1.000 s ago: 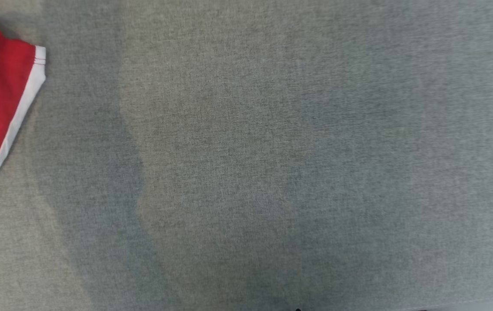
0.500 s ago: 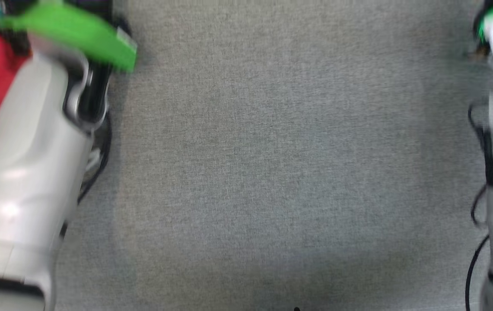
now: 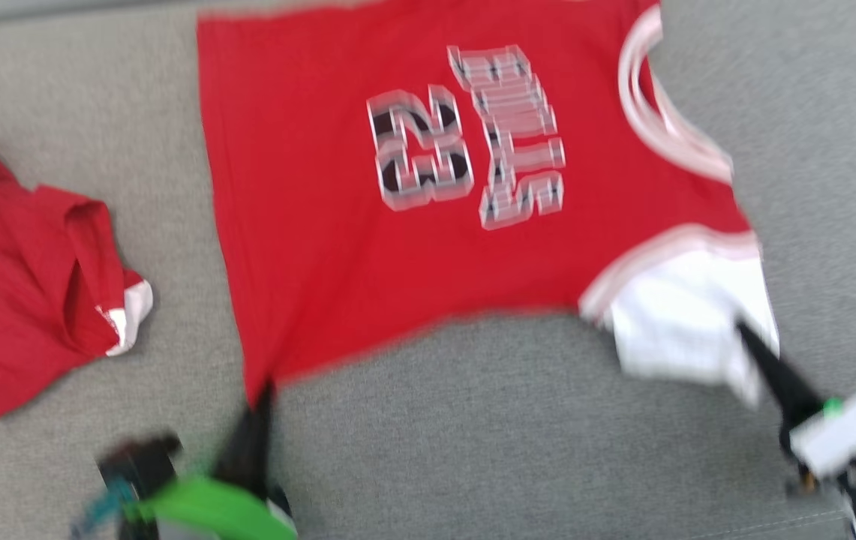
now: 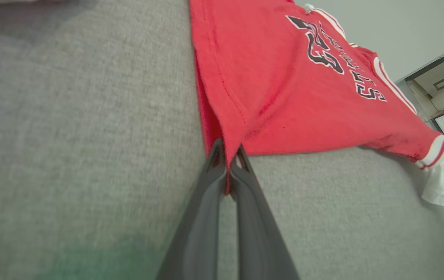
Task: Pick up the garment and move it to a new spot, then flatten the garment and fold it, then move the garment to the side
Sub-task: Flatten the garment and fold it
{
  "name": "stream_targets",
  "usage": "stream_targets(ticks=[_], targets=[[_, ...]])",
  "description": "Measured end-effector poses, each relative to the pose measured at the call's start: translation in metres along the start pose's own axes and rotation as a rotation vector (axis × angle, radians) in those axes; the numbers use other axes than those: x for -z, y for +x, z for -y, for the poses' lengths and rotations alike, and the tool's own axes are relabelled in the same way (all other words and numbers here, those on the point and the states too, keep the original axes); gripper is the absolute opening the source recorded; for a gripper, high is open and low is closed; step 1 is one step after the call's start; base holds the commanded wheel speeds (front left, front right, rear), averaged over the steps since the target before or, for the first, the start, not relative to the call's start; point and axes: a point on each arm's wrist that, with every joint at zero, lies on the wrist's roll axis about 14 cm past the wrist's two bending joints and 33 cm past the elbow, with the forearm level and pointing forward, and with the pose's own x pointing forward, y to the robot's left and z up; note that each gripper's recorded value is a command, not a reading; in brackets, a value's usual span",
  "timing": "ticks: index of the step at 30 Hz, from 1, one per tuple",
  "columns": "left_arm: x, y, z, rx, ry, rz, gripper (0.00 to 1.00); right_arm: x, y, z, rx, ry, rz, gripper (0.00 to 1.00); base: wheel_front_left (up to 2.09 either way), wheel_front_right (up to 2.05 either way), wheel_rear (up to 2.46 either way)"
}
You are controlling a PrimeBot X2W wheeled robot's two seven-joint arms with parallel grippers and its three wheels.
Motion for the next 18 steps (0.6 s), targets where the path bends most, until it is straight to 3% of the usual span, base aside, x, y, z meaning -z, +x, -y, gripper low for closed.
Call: stream_targets(ticks=[5, 9, 13, 18], targets=[[0.029, -0.064, 0.017, -0.05, -0.106, -0.033, 0.0, 0.033, -0.081, 0.03, 0.123, 0.044, -0.033, 0.0, 0.0, 0.0, 0.0], [0.029, -0.093, 0.044, 0.005, -0.141, -0.029, 0.0, 0.037, -0.123, 0.042, 0.173, 0.055, 0.023, 0.0, 0.0, 0.0, 0.0], [0.011, -0.095, 0.057, 0.058, -0.123, -0.022, 0.0, 0.025, -0.122, 0.029, 0.124, 0.045, 0.071, 0.0, 0.0, 0.0, 0.0], [-0.014, -0.073, 0.069, 0.125, -0.112, -0.032, 0.0, -0.001, -0.096, 0.01, 0.062, -0.054, 0.108, 0.0, 0.0, 0.0, 0.0]])
